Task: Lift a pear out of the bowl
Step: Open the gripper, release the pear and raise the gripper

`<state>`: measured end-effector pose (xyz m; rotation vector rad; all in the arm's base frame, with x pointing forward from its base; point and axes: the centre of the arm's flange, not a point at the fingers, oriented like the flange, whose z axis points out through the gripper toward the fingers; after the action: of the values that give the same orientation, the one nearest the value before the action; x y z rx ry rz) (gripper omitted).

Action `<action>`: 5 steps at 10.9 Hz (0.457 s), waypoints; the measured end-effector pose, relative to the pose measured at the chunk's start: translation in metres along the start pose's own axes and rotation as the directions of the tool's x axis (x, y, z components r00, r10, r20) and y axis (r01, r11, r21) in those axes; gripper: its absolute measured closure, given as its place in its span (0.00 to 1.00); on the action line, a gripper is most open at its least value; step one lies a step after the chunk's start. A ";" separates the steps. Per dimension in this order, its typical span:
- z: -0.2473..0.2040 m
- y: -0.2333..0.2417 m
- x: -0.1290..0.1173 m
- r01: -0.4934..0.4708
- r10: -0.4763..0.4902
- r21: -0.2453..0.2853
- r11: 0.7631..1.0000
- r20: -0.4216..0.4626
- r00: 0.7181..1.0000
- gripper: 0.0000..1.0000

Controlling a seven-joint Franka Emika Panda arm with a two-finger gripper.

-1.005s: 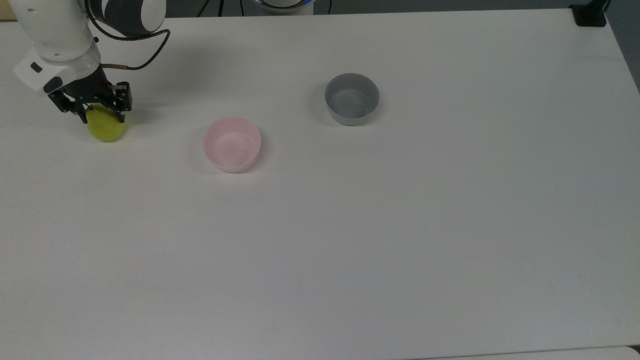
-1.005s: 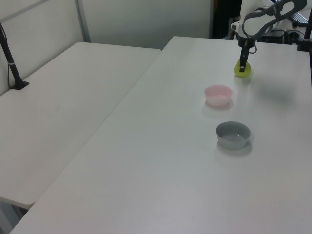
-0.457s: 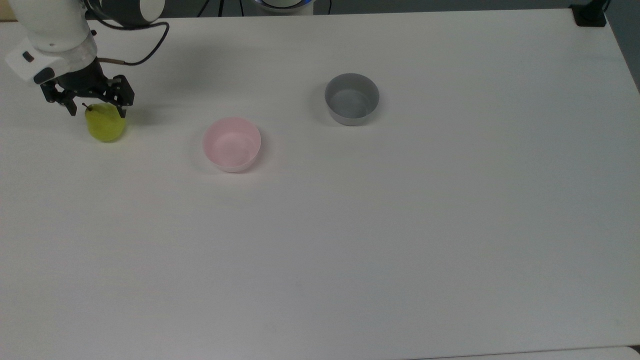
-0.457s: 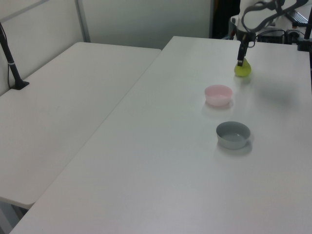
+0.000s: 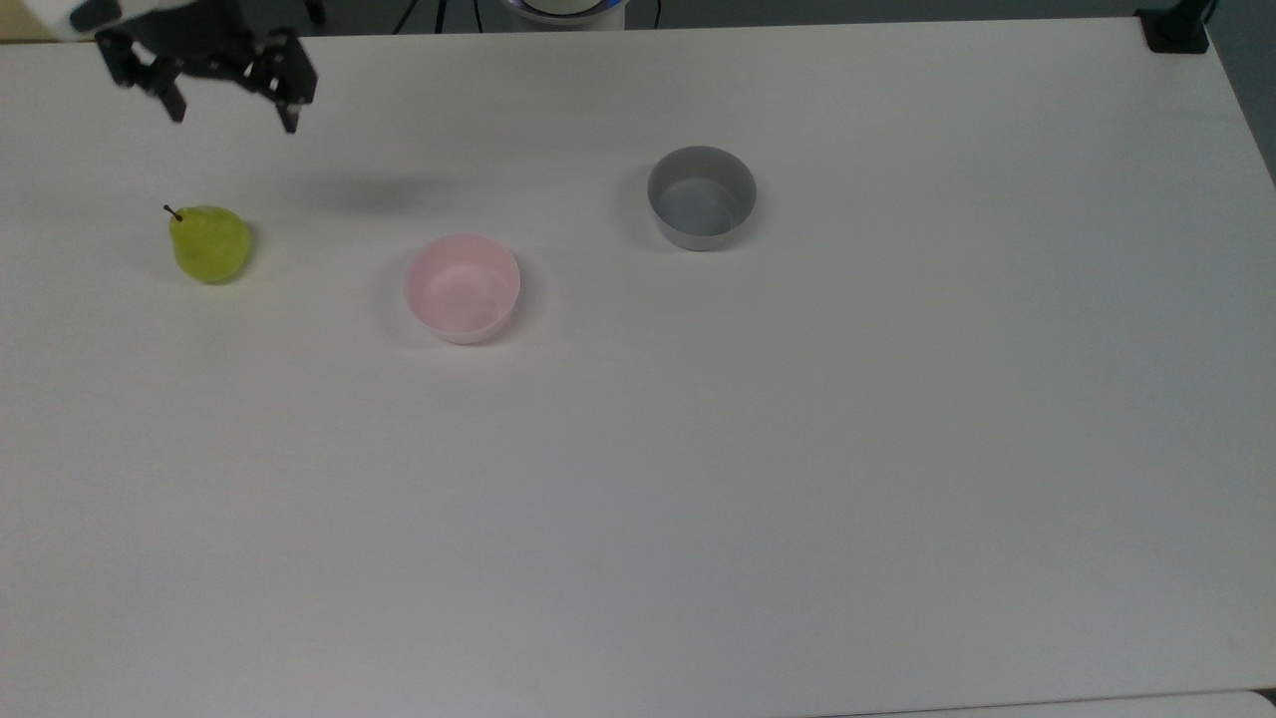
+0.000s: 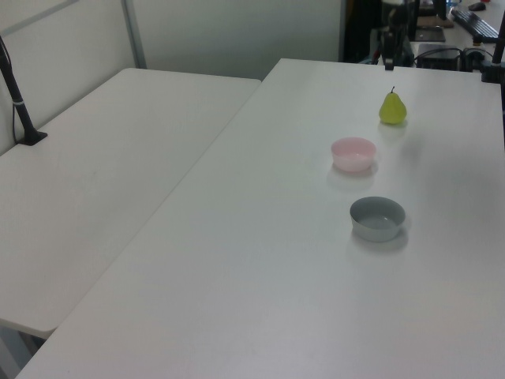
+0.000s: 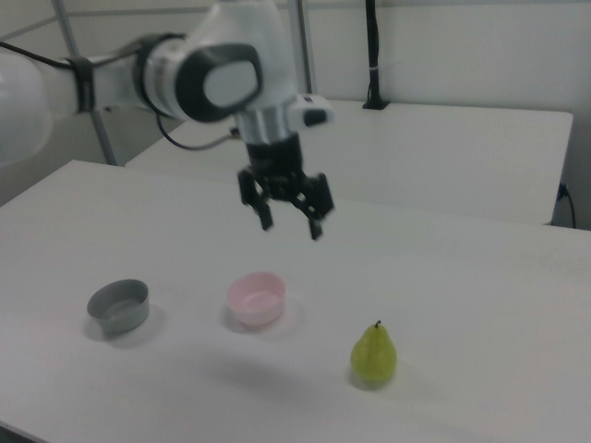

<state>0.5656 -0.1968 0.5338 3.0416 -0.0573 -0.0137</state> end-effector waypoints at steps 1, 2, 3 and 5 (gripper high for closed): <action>-0.027 -0.022 -0.004 -0.017 0.017 0.005 1.000 -0.002 1.000 0.00; -0.048 -0.044 -0.009 -0.012 0.012 0.015 1.000 0.001 1.000 0.00; -0.064 -0.062 -0.014 -0.008 0.008 0.031 0.999 -0.003 1.000 0.00; -0.091 -0.091 -0.024 -0.052 0.055 0.084 0.995 -0.029 0.998 0.00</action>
<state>0.5458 -0.0968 0.6150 3.1209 -0.1407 0.0409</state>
